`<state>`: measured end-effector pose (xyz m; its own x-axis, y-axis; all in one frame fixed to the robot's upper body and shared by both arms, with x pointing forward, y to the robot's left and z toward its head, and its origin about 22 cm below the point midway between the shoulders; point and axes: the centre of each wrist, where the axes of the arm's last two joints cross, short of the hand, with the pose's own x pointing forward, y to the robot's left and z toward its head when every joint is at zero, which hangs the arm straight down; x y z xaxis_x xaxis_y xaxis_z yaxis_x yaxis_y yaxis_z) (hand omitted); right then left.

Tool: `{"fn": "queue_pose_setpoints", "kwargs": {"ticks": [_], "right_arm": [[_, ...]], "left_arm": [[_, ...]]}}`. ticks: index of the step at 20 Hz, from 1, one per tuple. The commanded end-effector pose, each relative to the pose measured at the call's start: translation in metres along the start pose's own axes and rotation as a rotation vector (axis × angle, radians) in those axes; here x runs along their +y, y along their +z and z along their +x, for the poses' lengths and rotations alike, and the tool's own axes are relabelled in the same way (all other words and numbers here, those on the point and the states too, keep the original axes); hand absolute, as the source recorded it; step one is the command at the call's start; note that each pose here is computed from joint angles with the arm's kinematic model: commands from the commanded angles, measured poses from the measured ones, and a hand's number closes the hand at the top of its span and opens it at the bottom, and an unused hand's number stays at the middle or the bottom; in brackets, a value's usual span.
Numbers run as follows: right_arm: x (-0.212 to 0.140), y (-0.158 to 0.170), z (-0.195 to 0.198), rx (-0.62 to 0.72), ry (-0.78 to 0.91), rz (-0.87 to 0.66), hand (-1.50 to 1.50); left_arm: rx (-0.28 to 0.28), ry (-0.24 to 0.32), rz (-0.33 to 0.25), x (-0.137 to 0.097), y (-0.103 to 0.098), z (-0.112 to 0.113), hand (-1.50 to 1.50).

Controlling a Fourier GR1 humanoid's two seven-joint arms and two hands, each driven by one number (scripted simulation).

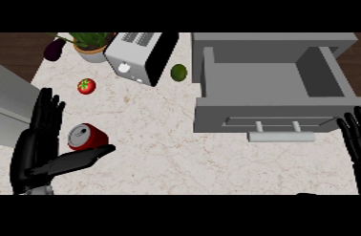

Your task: Pick up the can, place it into the drawer and close the drawer

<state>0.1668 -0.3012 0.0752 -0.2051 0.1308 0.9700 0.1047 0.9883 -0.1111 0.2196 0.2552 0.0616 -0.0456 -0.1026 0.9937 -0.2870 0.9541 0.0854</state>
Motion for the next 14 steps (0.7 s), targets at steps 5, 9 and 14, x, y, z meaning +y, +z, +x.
{"fn": "queue_pose_setpoints", "kwargs": {"ticks": [5,9,14], "right_arm": [[0.003,0.004,0.011,0.007,0.002,-0.015,-1.5],[0.013,-0.002,0.001,-0.015,-0.026,-0.008,-1.5],[0.009,-0.01,-0.009,-0.01,0.001,0.002,-1.5]], "left_arm": [[0.011,-0.026,0.044,0.008,-0.004,-0.023,-1.5],[0.044,-0.017,0.039,0.035,0.011,-0.061,-1.5],[0.054,-0.027,0.05,0.031,0.011,-0.085,-1.5]]}}
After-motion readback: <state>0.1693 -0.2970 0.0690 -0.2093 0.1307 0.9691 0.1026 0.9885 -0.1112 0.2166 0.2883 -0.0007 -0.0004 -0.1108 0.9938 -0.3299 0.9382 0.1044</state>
